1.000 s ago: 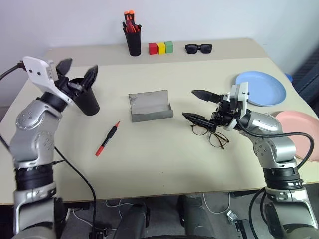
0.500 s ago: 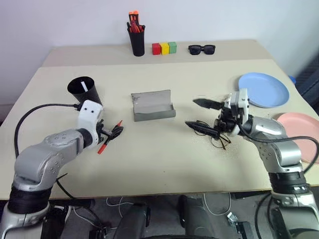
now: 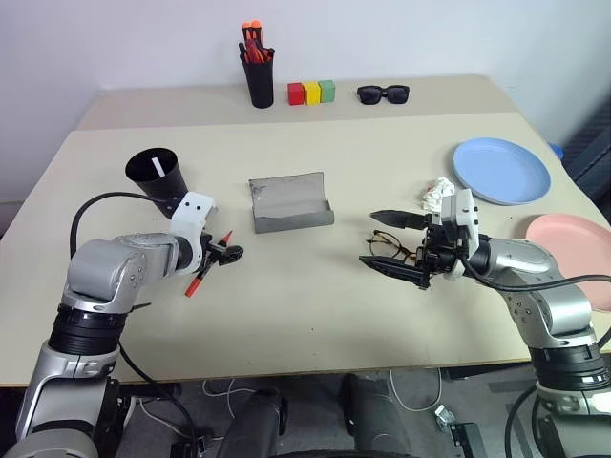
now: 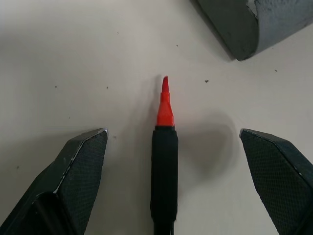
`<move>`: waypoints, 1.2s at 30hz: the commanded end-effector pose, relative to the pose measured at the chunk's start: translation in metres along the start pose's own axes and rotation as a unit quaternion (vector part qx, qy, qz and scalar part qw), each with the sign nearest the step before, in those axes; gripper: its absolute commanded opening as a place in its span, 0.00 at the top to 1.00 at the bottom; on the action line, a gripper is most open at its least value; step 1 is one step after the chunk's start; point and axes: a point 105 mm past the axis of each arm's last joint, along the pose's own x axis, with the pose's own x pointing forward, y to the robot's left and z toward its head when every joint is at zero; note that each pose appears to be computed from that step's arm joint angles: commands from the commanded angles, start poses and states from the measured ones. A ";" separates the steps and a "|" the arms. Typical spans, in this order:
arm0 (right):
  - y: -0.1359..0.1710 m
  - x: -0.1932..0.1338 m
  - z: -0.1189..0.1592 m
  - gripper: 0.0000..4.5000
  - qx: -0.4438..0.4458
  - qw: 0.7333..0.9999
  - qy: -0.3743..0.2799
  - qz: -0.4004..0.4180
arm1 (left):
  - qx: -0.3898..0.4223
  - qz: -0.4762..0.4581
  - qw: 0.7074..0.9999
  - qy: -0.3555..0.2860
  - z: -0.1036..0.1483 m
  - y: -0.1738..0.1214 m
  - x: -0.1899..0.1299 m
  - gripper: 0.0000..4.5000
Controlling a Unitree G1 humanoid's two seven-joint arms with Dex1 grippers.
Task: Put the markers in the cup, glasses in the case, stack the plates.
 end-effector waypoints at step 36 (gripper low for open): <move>-0.023 0.011 0.036 0.00 -0.034 0.993 -0.103 -0.047 | 0.105 0.235 0.726 -0.638 0.166 0.096 -0.142 1.00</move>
